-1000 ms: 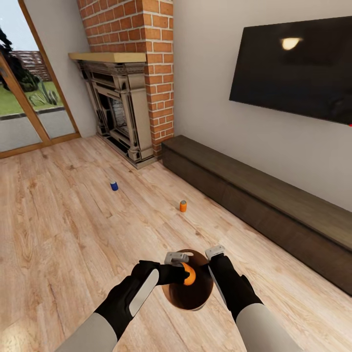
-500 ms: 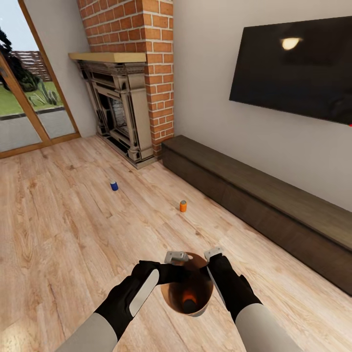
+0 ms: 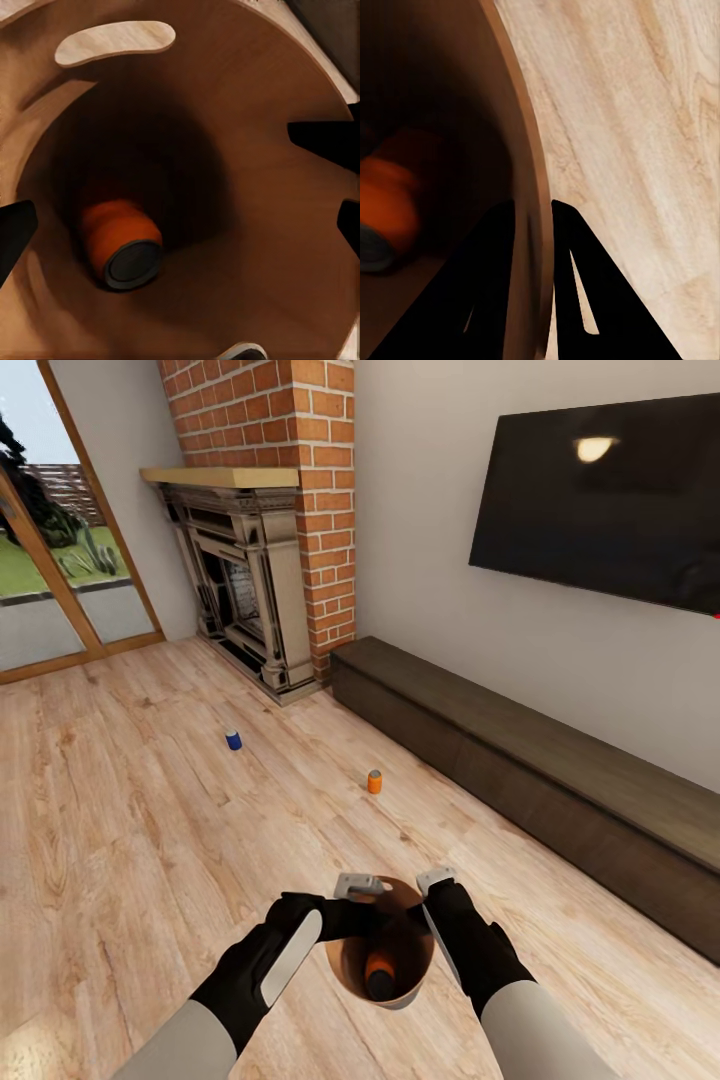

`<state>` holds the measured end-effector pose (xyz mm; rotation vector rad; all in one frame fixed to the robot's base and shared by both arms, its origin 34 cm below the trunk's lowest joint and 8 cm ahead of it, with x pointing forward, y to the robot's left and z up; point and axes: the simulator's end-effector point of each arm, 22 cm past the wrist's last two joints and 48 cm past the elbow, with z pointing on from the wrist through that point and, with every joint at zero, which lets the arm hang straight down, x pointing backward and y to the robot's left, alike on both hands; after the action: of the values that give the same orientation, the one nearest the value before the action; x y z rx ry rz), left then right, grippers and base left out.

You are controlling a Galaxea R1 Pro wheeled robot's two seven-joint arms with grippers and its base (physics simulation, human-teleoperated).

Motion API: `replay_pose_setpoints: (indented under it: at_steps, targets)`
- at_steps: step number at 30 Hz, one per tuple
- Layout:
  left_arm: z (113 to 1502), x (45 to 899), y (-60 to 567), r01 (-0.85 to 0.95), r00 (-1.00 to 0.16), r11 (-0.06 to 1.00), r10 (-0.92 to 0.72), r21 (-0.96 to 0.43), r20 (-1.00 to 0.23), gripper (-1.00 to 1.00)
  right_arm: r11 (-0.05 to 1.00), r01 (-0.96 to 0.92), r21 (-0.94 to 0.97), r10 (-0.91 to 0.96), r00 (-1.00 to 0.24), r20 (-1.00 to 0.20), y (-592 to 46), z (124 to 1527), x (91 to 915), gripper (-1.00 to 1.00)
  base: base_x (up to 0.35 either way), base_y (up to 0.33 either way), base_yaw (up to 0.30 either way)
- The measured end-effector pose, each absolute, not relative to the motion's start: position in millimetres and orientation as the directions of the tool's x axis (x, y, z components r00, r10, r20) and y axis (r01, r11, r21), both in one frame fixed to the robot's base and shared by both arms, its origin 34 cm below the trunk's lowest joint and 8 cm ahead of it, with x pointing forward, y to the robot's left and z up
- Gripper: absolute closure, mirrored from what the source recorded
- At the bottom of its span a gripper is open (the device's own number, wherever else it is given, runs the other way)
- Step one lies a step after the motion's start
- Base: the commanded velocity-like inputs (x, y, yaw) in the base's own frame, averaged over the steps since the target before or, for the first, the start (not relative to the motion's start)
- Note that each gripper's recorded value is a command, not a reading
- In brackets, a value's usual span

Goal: Put the three can of soda from the living room inside the tash can in the kitchen.

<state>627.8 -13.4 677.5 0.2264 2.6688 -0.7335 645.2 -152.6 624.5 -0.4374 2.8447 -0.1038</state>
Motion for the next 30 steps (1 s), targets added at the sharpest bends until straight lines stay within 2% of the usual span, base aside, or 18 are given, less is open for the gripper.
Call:
replay_pose_setpoints:
  at_steps: [18, 30]
  targets:
    - [683.7, 625.6, 1.8, 0.256, -0.931, 0.853, 0.09, -0.454, -0.354, -1.0, 0.958, -0.261, -0.115, -0.282, -0.928, -0.244, -168.3, 624.1, 647.5, 1.0, 0.0, 0.0, 0.0]
    - [674.4, 629.8, 43.8, 0.236, -0.937, 0.882, 0.095, -0.408, -0.336, -1.0, 0.974, -0.168, -0.154, -0.201, -0.953, -0.229, -229.8, 619.7, 648.1, 1.0, 0.0, 0.0, 0.0]
